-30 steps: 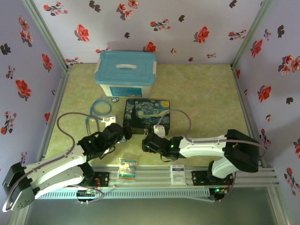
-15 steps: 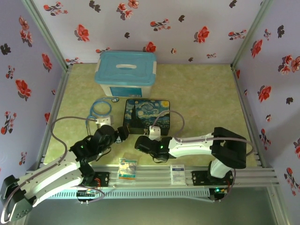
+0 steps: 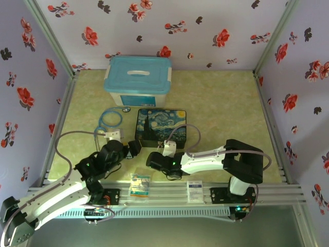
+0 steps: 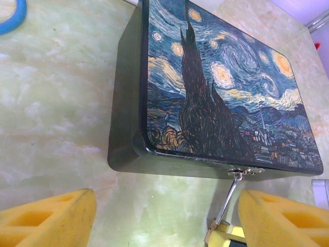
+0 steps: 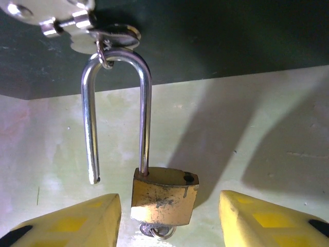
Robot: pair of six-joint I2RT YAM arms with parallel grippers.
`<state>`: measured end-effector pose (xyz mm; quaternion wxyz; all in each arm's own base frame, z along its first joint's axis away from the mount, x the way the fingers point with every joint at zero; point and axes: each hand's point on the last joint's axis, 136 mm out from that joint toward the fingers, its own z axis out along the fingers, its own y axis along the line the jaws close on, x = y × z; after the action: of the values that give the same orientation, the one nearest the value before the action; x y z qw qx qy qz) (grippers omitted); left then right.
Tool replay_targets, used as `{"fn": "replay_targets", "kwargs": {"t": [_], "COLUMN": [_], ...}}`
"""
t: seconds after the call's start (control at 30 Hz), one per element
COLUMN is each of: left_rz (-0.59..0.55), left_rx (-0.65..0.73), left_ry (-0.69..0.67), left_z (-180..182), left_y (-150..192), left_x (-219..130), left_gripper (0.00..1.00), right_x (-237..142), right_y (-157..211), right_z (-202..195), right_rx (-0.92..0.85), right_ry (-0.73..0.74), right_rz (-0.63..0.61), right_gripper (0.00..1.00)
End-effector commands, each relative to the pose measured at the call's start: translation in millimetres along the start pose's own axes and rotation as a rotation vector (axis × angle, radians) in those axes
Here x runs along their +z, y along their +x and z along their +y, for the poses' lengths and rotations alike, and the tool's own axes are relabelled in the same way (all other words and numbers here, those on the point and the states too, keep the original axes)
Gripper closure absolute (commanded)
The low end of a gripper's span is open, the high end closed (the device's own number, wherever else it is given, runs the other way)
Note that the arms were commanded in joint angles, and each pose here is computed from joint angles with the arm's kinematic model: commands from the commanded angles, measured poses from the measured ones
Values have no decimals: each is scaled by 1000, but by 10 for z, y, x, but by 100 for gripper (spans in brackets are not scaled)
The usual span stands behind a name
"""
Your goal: Unlock the padlock with the key
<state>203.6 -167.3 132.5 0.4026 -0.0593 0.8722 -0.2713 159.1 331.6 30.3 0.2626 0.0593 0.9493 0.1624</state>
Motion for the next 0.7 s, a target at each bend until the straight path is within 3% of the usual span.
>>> {"fn": "replay_targets", "kwargs": {"t": [0.0,0.3,0.43,0.67], "left_rz": [-17,-20,-20,-22], "left_rx": [-20,-26,-29,-27], "left_ry": [15,17,21,24], "left_z": [-7,2,0,-7], "left_y": [-26,-22,-21,-29], "left_x": [5,-2,-8,-17], "left_gripper": [27,27,27,27], "right_x": [36,130,168,235], "right_y": [-54,-20,-38,-63], "right_z": [-57,-6,-70,-118], "right_rx": [14,46,70,84], "right_ry": [24,9,12,13], "right_rz": [-51,-35,-43,-52], "right_gripper": [48,49,57,58]}}
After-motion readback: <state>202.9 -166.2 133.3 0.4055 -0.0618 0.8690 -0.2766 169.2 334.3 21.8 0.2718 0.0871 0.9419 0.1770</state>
